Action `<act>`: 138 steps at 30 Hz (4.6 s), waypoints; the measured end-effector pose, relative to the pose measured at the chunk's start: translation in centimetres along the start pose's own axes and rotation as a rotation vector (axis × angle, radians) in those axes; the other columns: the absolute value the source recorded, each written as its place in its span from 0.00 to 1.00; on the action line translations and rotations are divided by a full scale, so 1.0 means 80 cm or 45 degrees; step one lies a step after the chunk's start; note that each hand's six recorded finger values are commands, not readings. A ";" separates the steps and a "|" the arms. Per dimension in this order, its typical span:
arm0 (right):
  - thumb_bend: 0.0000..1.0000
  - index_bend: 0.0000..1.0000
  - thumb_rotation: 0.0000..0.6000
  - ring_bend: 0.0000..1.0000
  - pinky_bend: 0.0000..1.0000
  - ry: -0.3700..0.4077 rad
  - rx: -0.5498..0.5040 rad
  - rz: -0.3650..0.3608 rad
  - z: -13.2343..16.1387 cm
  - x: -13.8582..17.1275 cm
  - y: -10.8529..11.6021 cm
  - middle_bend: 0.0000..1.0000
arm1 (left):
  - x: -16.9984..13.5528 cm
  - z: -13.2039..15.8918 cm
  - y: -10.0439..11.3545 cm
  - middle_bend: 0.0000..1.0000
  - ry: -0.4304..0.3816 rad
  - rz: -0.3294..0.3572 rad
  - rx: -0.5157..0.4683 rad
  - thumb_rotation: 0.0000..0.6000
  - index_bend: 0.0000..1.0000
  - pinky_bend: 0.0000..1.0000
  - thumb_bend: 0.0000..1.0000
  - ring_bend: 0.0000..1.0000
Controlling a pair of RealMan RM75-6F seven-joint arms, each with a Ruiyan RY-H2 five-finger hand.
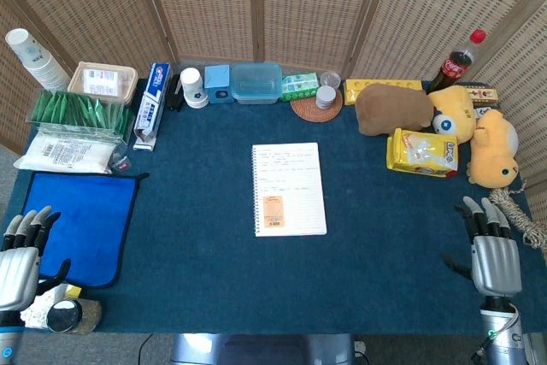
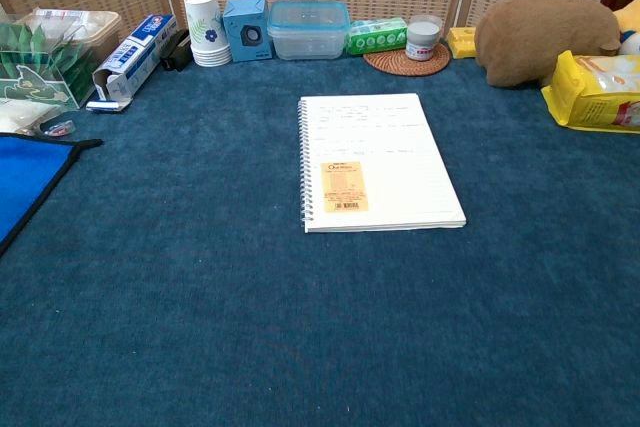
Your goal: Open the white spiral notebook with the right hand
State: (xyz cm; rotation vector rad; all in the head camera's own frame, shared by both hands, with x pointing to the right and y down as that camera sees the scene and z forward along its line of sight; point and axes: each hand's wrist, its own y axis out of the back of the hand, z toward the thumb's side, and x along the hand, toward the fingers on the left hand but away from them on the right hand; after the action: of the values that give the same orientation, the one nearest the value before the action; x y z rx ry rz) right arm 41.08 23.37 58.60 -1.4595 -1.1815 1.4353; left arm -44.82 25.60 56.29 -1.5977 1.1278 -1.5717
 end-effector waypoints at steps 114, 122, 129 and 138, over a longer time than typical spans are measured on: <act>0.09 0.10 1.00 0.09 0.12 0.636 -0.120 0.020 0.420 -0.185 -0.104 0.17 | -0.009 -0.051 -0.001 0.08 0.070 0.039 -0.089 1.00 0.21 0.00 0.30 0.02; 0.09 0.10 1.00 0.09 0.13 0.662 -0.172 0.005 0.466 -0.200 -0.084 0.17 | -0.016 -0.057 -0.001 0.08 0.082 0.042 -0.093 1.00 0.21 0.00 0.30 0.02; 0.09 0.10 1.00 0.11 0.13 0.649 -0.267 0.041 0.495 -0.215 -0.073 0.17 | -0.022 -0.063 -0.002 0.08 0.100 0.042 -0.095 1.00 0.21 0.00 0.31 0.02; 0.07 0.10 1.00 0.11 0.13 0.620 -0.476 0.115 0.515 -0.219 -0.072 0.17 | -0.030 -0.066 -0.004 0.08 0.118 0.042 -0.099 1.00 0.21 0.00 0.31 0.02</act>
State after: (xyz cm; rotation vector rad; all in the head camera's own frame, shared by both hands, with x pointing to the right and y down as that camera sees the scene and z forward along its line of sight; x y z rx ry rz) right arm 0.64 4.73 65.84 -1.9996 -1.1113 0.8578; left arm -49.84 28.57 55.96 -1.5614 1.2730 -1.6124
